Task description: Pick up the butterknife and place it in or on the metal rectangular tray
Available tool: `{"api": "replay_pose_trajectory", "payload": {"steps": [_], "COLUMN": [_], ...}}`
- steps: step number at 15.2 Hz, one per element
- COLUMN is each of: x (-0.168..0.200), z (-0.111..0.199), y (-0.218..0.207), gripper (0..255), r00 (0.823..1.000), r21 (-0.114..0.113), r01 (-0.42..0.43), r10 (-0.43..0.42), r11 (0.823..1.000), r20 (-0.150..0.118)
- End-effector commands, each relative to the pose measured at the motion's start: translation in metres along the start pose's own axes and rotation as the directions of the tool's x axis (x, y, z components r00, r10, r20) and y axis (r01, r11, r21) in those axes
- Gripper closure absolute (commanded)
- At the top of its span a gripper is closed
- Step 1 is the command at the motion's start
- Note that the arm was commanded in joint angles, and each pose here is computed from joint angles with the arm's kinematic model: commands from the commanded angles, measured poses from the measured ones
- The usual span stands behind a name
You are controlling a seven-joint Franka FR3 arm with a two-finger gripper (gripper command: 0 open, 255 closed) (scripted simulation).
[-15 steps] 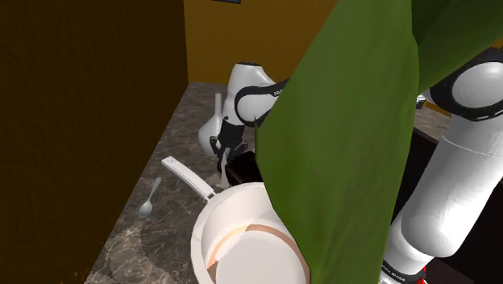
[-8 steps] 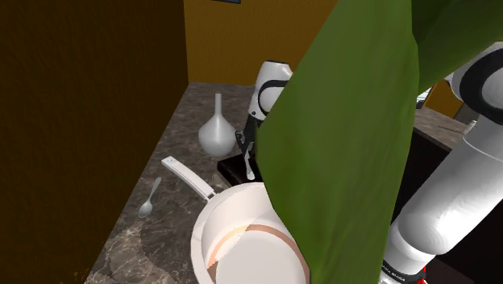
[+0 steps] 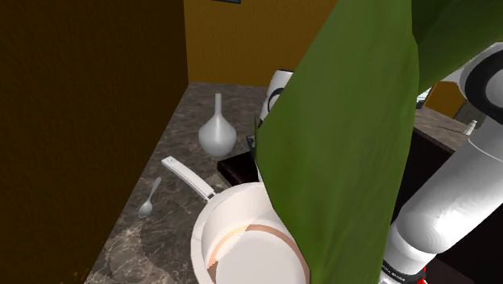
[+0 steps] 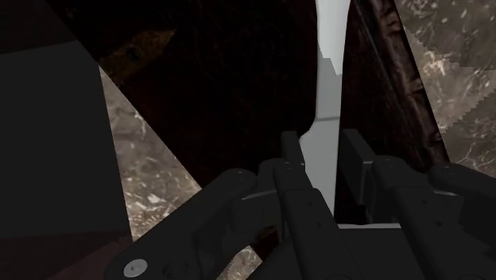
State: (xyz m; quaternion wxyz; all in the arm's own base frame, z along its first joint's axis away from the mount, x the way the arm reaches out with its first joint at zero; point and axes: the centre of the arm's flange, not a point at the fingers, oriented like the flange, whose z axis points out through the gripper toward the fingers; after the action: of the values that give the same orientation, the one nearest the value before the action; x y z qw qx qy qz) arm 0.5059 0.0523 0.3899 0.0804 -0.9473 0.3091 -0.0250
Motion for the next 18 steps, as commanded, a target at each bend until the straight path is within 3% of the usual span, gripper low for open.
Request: {"api": "replay_pose_trajectory", "payload": {"steps": [1, 10, 18], "x": [0.001, 0.001, 0.001], "z": [0.010, 0.057, 0.057], "y": [0.001, 0.008, 0.008], "gripper": [255, 255, 255], "r00": [1.000, 1.000, 1.000], "r21": [0.000, 0.000, 0.000], "r01": [0.000, 0.000, 0.000], "r10": [0.000, 0.000, 0.000], "r11": [1.000, 1.000, 1.000], "r20": [0.000, 0.000, 0.000]}}
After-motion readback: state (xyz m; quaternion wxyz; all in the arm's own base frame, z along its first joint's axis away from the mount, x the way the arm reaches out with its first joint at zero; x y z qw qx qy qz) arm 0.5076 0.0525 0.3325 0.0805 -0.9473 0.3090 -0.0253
